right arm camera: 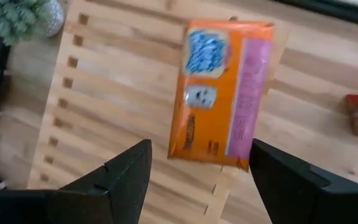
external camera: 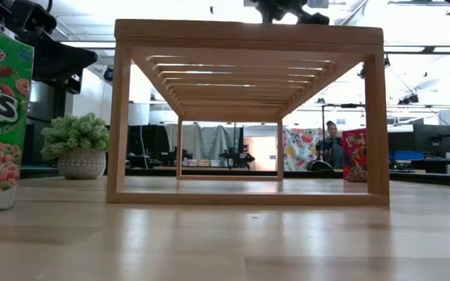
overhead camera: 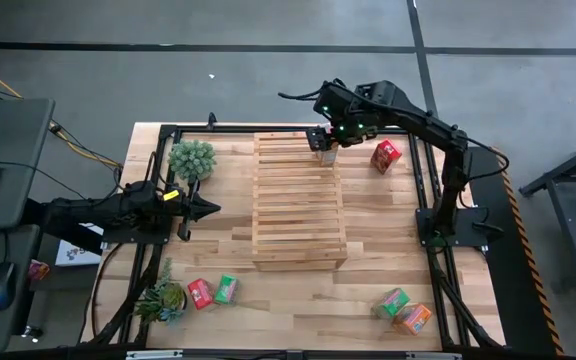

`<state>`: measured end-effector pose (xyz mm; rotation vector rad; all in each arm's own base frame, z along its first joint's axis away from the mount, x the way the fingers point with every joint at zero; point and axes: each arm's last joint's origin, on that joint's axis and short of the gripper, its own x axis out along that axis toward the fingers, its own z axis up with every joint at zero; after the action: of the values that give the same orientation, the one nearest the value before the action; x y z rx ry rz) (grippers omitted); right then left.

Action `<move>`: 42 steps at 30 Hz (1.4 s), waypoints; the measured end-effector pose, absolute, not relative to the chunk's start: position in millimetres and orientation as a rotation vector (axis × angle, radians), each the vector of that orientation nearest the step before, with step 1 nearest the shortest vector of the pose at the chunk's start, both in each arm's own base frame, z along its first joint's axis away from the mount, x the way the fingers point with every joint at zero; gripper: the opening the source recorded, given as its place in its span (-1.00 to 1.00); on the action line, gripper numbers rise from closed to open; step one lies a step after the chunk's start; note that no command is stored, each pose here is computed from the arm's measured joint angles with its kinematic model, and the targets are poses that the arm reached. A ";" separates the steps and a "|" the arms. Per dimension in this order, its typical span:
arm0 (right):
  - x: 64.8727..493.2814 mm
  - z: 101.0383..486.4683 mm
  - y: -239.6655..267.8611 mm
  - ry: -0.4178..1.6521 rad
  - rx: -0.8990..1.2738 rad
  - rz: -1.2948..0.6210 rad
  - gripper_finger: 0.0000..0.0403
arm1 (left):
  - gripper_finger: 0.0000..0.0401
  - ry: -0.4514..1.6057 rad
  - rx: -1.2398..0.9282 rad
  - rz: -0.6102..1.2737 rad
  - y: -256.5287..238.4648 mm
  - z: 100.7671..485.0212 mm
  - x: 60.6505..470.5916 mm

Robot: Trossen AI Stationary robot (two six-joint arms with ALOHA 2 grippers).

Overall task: Stack cereal on shelf
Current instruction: Put the top orange cereal box on the shelf, then put the orange cereal box aligned with the other orange cereal box on the shelf

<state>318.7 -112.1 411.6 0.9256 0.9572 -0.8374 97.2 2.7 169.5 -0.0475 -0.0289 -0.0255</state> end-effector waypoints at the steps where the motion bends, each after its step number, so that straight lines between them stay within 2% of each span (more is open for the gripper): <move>1: 318.7 411.6 -111.9 0.959 0.928 -0.833 0.28 | -1.00 -0.029 -0.048 -0.025 2.7 169.5 97.2; 14: 311.0 417.9 -101.8 1.016 0.862 -0.735 0.28 | -1.00 -0.029 -0.048 -0.026 2.7 169.5 97.2; 20: 294.7 440.2 -61.9 1.041 0.768 -0.423 0.28 | -1.00 -0.029 -0.048 -0.025 2.7 169.5 97.2; 25: 280.4 449.6 -14.0 1.060 0.654 -0.274 0.28 | -1.00 -0.029 -0.048 -0.025 2.7 169.5 97.2; 29: 257.0 424.2 21.0 1.211 0.669 -0.235 0.28 | -1.00 -0.029 -0.048 -0.025 2.7 169.5 97.2; 35: 189.4 379.6 67.4 1.503 0.868 -0.118 0.28 | -1.00 -0.029 -0.048 -0.026 2.7 169.5 97.2; 38: 168.8 374.3 89.4 1.452 0.949 -0.022 0.28 | -1.00 -0.029 -0.048 -0.026 2.7 169.5 97.2; 42: 162.7 368.7 120.4 1.429 1.001 0.100 0.27 | -1.00 -0.029 -0.048 -0.026 2.7 169.6 97.2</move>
<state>162.7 120.4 368.7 1.0005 1.4287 0.1000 97.2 2.7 169.6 -0.0475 -0.0291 -0.0255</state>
